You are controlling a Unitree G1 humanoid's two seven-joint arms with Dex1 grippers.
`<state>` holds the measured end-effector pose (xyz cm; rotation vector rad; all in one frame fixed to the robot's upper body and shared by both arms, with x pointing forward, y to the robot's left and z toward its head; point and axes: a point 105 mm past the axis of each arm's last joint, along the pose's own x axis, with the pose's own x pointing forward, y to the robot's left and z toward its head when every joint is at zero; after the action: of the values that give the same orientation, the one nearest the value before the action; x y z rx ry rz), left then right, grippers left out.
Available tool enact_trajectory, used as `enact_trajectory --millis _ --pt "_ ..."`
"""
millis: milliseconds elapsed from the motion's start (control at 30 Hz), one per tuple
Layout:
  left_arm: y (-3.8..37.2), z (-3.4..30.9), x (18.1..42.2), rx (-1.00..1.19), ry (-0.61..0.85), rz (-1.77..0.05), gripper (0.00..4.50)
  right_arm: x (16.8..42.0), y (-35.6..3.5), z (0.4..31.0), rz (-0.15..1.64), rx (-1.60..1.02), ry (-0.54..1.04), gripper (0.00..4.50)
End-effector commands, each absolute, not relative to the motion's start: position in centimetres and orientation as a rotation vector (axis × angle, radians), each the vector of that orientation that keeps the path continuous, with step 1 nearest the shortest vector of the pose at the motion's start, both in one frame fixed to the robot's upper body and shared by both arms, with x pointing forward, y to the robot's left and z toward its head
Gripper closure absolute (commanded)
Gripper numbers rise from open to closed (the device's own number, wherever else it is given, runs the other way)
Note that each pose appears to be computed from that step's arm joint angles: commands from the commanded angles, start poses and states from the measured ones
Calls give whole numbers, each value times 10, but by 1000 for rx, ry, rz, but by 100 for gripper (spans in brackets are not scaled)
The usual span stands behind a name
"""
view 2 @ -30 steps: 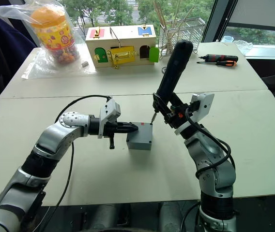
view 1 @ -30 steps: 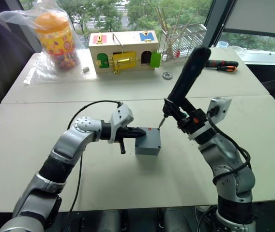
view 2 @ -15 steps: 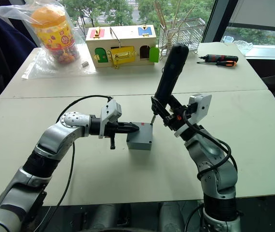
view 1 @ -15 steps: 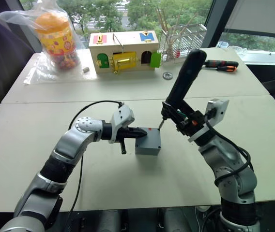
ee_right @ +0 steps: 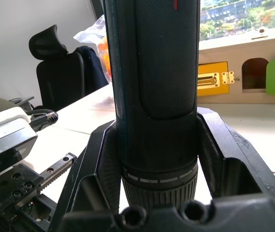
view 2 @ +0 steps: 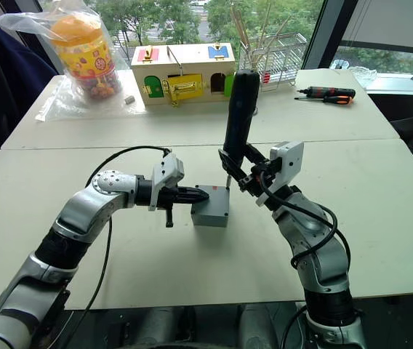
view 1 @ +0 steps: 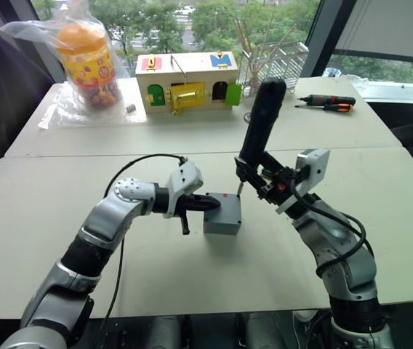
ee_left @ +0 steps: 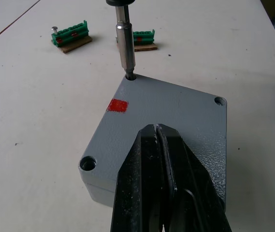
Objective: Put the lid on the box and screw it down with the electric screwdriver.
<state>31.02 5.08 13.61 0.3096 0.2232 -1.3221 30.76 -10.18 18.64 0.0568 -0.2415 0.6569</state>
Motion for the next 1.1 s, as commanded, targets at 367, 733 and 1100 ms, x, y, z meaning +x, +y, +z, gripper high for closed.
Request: enact_trajectory --millis 367,733,1100 --pt "54 129 307 322 244 -1316 450 307 -98 142 668 51 -97 275" --pt "53 128 307 325 242 -1322 450 307 -101 134 653 51 -74 275" --pt "51 126 306 332 240 -1329 450 309 -107 131 632 51 -70 275"
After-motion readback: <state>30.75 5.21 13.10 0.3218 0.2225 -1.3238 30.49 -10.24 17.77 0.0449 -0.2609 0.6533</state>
